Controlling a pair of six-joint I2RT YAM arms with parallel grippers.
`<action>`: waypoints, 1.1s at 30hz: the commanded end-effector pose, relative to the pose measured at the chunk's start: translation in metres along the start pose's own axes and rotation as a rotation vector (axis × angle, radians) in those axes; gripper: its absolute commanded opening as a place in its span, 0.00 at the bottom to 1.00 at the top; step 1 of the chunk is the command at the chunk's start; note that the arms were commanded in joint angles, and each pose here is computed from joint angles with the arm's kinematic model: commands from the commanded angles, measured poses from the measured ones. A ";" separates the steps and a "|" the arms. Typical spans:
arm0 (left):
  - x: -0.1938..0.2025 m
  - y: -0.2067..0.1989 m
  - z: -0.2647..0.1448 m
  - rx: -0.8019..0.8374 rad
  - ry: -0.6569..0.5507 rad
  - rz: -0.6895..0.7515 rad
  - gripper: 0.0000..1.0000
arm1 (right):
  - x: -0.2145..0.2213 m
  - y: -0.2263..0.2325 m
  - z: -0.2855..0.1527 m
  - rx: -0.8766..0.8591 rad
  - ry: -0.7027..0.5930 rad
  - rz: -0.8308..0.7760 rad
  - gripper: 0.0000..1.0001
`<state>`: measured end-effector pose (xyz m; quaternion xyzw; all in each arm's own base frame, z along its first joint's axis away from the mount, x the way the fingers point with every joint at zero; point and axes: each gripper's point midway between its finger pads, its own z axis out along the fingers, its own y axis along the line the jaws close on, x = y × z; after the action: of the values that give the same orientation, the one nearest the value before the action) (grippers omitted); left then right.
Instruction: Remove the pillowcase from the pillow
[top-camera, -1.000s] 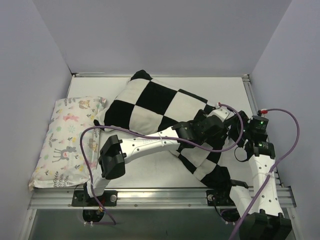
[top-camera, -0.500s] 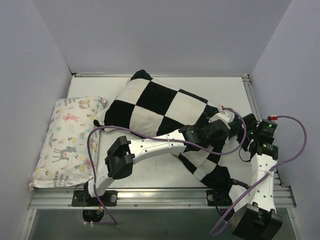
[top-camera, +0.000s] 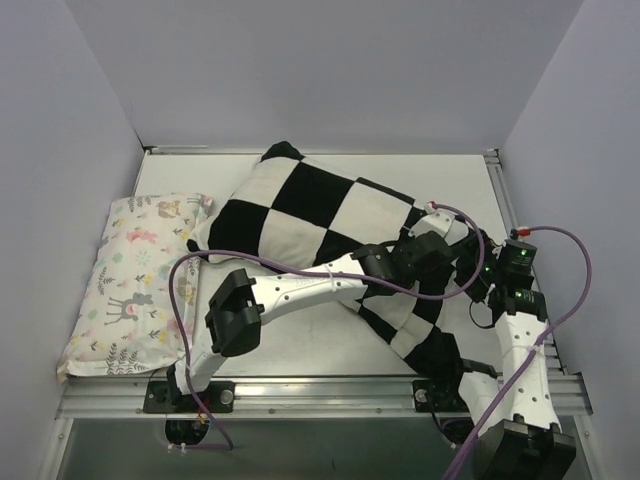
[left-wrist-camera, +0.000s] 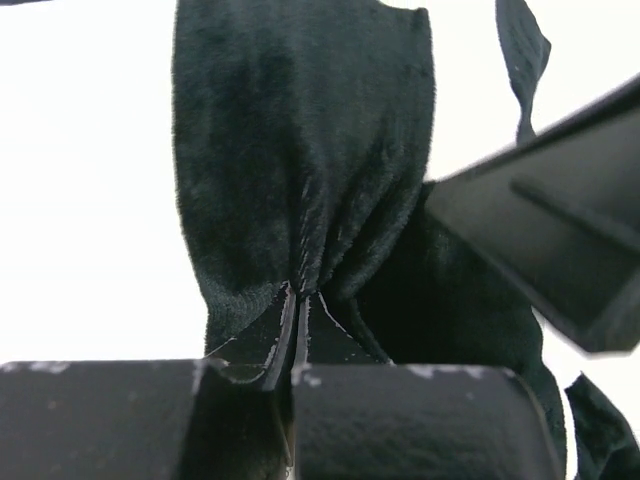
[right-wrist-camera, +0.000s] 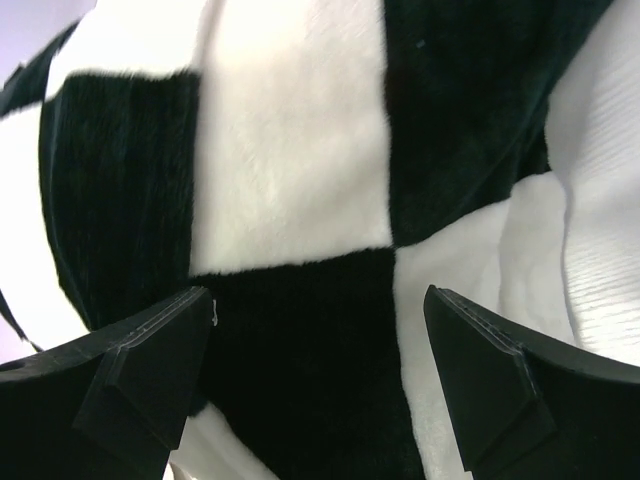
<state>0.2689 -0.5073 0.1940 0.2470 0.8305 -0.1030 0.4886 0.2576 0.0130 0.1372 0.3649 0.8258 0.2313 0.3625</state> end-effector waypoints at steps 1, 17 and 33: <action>-0.048 0.043 -0.021 -0.062 -0.095 -0.120 0.00 | 0.004 0.012 -0.002 -0.036 -0.014 -0.080 0.90; -0.055 0.070 -0.012 0.082 -0.091 -0.265 0.00 | 0.050 0.056 -0.002 -0.197 -0.008 -0.294 0.95; -0.057 0.088 -0.027 0.083 -0.091 -0.267 0.00 | 0.059 0.054 0.037 -0.099 -0.010 -0.300 0.85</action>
<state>0.3079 -0.4530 0.2091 0.1787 0.8525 -0.1825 0.4561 0.2692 0.1030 0.1121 0.2021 0.8777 0.2180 0.3760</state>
